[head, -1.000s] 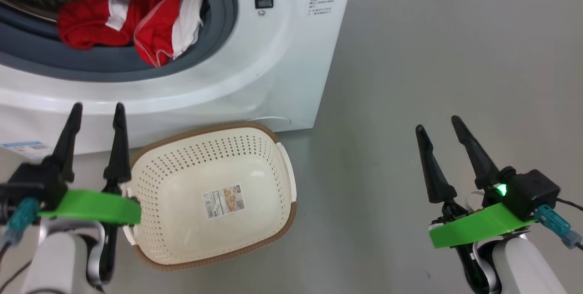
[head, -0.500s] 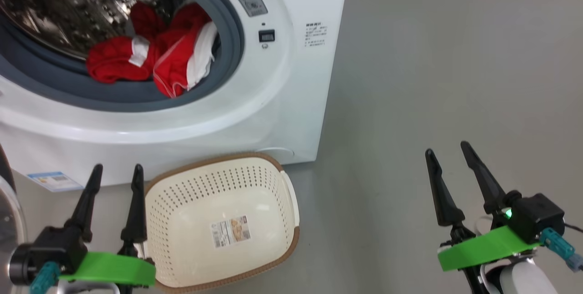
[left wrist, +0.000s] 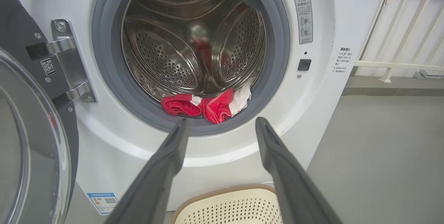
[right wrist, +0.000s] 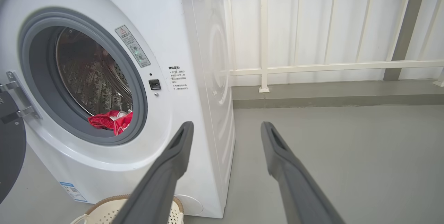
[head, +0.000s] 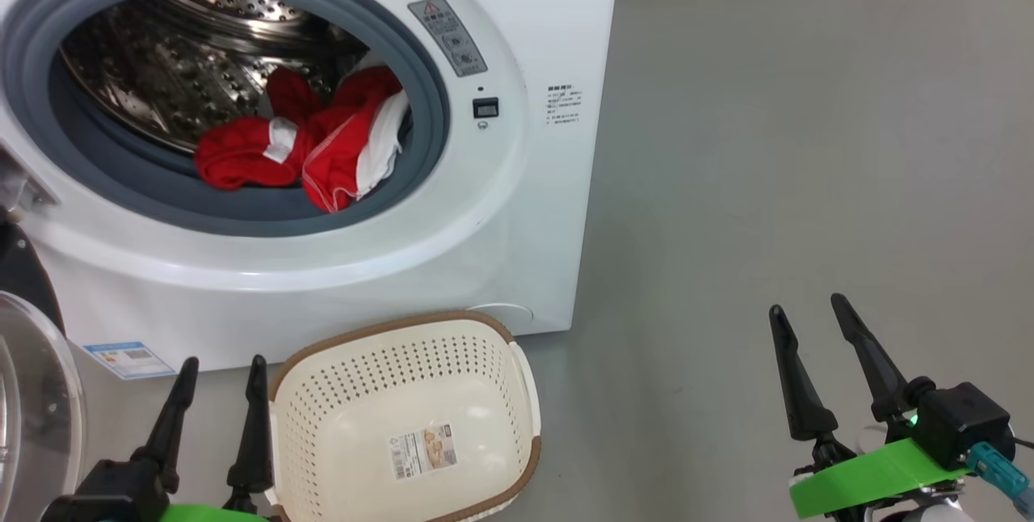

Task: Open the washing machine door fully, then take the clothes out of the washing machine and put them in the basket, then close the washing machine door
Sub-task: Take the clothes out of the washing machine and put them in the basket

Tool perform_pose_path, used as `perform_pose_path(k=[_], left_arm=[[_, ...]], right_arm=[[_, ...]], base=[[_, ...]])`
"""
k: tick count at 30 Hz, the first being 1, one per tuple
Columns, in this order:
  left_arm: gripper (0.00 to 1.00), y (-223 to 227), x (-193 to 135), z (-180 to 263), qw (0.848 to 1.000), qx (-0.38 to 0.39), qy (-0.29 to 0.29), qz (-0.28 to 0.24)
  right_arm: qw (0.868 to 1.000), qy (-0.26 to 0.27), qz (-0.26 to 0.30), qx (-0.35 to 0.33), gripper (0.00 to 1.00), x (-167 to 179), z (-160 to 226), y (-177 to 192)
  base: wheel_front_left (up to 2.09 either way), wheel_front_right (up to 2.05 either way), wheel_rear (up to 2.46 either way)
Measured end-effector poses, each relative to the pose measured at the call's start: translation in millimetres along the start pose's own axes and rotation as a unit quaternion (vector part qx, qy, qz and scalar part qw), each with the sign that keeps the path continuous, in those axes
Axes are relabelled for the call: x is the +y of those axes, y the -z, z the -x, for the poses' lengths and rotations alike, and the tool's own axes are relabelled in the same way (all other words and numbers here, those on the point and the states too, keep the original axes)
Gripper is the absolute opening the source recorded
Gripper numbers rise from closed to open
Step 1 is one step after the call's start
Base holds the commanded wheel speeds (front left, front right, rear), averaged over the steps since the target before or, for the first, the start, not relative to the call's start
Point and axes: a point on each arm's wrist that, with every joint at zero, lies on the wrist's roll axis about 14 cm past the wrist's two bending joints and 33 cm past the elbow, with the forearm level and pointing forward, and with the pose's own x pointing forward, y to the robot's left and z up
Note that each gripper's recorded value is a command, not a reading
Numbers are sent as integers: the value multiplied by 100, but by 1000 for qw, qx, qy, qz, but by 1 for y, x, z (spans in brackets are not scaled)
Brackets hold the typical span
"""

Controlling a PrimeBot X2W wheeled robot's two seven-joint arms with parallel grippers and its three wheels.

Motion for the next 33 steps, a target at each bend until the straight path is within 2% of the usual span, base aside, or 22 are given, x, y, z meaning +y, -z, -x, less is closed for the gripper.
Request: perform_pose_path(k=[18, 33], left_arm=[[100, -3, -4, 7, 1000, -4, 2, 1], [100, 6, -1, -2, 1000, 7, -1, -8]], right_arm=[[1000, -5, -1, -9, 100, 3, 4, -6], [1000, -3, -1, 13, 100, 2, -1, 9]], base=[[0, 0, 0], [0, 0, 0]])
